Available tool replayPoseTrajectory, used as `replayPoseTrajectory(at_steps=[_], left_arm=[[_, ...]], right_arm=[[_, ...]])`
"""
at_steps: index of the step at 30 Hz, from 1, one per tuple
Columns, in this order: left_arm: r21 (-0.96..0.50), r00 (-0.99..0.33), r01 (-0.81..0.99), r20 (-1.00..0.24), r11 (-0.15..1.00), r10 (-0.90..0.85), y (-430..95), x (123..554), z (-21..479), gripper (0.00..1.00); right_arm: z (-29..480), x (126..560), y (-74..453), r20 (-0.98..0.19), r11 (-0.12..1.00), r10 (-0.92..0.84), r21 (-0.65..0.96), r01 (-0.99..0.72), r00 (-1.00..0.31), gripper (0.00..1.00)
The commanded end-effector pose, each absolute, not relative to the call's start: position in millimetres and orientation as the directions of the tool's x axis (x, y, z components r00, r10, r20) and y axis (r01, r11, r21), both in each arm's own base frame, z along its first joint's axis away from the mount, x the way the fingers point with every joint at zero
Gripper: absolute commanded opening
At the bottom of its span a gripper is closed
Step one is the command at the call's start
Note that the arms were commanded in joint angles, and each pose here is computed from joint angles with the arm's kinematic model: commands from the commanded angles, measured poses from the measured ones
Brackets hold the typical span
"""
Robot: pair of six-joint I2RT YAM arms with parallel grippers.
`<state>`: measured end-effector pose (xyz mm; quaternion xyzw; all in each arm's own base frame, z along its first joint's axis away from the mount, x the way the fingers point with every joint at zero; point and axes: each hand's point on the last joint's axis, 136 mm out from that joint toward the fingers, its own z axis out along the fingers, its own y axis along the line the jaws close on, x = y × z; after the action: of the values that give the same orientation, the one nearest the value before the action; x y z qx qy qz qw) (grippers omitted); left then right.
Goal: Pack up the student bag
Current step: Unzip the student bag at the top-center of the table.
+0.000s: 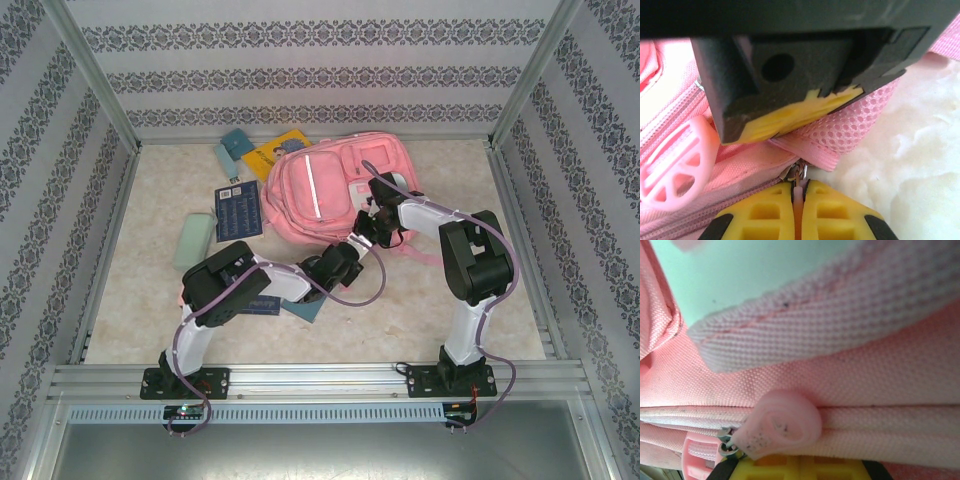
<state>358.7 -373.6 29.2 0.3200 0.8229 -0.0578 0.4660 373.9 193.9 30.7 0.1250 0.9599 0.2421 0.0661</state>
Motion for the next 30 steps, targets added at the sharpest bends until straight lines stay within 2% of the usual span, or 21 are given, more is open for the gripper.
replayPoseTrajectory(at_steps=[1,16,23,26,28,29,30], left_arm=[[0.172,-0.423,0.511,-0.802,0.842,0.421,-340.8,361.7,42.0,0.0],[-0.014,-0.602,0.394,-0.76,0.919,0.246,-264.7,371.4,40.7,0.0],[-0.02,-0.665,0.415,-0.689,0.91,0.288,-244.7,374.4,27.1,0.0],[-0.08,-0.67,0.461,-0.684,0.884,0.288,-253.9,370.2,29.1,0.0],[-0.151,-0.67,0.518,-0.684,0.842,0.289,-272.1,364.1,34.7,0.0],[-0.179,-0.672,0.537,-0.681,0.825,0.29,-279.8,361.4,35.9,0.0],[-0.2,-0.671,0.553,-0.682,0.809,0.29,-288.3,359.5,37.9,0.0]], right_arm=[[22.8,381.9,183.4,-0.086,0.864,0.306,0.444,0.238,-0.948,0.02],[16.8,375.7,155.4,-0.082,0.862,0.352,0.417,0.289,-0.932,0.03],[15.0,372.8,142.1,-0.093,0.87,0.363,0.39,0.302,-0.927,0.02],[21.2,372.6,143.2,-0.097,0.864,0.363,0.407,0.296,-0.927,0.03],[32.4,371.9,146.4,-0.108,0.854,0.368,0.431,0.29,-0.924,0.06],[39.7,370.9,147.9,-0.117,0.848,0.375,0.444,0.289,-0.92,0.12],[48.8,369.9,148.9,-0.132,0.841,0.382,0.459,0.286,-0.915,0.22]])
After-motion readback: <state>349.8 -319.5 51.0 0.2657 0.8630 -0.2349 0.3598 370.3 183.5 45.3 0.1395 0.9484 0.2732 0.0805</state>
